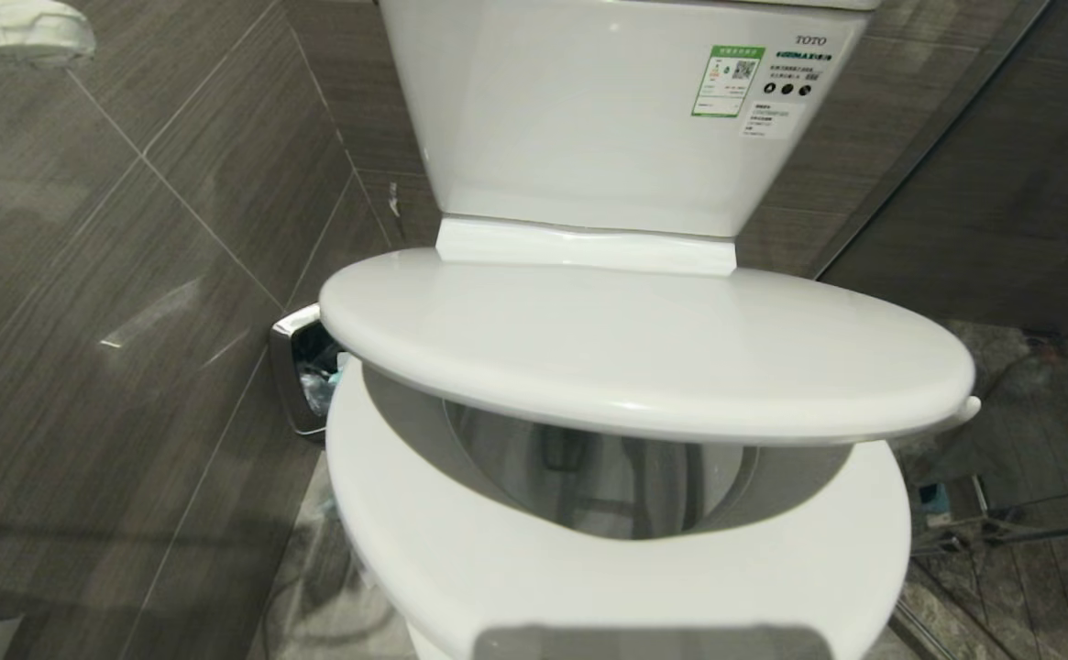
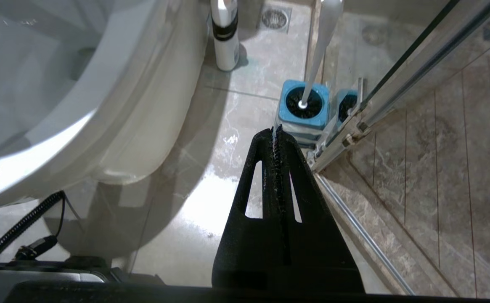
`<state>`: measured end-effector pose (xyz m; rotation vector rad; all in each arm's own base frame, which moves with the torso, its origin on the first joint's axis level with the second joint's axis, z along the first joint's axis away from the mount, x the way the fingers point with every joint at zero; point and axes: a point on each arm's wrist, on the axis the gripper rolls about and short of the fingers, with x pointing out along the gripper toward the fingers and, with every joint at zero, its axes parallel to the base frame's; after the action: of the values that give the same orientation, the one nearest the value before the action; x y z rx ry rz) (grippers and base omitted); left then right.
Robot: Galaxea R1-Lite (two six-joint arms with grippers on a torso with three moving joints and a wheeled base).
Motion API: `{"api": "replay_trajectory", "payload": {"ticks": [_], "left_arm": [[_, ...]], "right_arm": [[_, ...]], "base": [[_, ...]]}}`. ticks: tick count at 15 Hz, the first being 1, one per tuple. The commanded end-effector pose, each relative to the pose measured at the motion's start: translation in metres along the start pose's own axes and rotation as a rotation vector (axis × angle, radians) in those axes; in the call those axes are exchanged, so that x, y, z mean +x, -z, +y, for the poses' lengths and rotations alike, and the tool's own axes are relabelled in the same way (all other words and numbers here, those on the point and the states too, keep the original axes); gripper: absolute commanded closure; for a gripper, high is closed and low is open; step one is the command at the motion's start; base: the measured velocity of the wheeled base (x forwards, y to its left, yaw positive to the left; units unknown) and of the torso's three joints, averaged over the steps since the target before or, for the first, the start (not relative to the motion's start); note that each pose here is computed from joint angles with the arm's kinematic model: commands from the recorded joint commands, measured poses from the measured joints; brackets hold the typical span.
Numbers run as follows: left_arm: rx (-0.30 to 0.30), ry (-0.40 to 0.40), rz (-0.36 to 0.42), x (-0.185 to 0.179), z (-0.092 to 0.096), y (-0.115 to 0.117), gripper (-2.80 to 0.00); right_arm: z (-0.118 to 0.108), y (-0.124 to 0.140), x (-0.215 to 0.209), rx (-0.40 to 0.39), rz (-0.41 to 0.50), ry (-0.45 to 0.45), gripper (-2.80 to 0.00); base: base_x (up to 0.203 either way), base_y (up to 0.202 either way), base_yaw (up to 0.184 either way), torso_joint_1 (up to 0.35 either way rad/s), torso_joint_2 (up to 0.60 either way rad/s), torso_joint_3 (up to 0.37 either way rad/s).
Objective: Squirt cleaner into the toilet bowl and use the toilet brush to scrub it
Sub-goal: Close the toilet lid
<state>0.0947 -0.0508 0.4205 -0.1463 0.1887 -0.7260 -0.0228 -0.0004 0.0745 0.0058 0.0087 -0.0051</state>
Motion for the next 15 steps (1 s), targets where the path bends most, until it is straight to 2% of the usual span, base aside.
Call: {"api": "replay_trajectory", "payload": {"ticks": [1, 10, 13, 15], "left_arm": [[0.000, 0.000, 0.002, 0.000, 0.000, 0.000, 0.00], [-0.015, 0.007, 0.014, -0.002, -0.001, 0.002, 0.00], [-0.025, 0.003, 0.103, -0.001, 0.000, 0.013, 0.00], [0.013, -0.006, 0.151, -0.002, 0.000, 0.017, 0.00]], "right_arm": [[0.000, 0.000, 0.000, 0.000, 0.000, -0.001, 0.00], [0.000, 0.000, 0.000, 0.000, 0.000, -0.001, 0.00], [0.000, 0.000, 0.000, 0.000, 0.000, -0.001, 0.00], [0.000, 0.000, 0.000, 0.000, 0.000, -0.001, 0.00]], "base": [[0.000, 0.000, 0.000, 0.002, 0.00, 0.211], [0.000, 0.000, 0.000, 0.001, 0.00, 0.180], [0.000, 0.000, 0.000, 0.001, 0.00, 0.024], [0.000, 0.000, 0.000, 0.000, 0.00, 0.000]]}}
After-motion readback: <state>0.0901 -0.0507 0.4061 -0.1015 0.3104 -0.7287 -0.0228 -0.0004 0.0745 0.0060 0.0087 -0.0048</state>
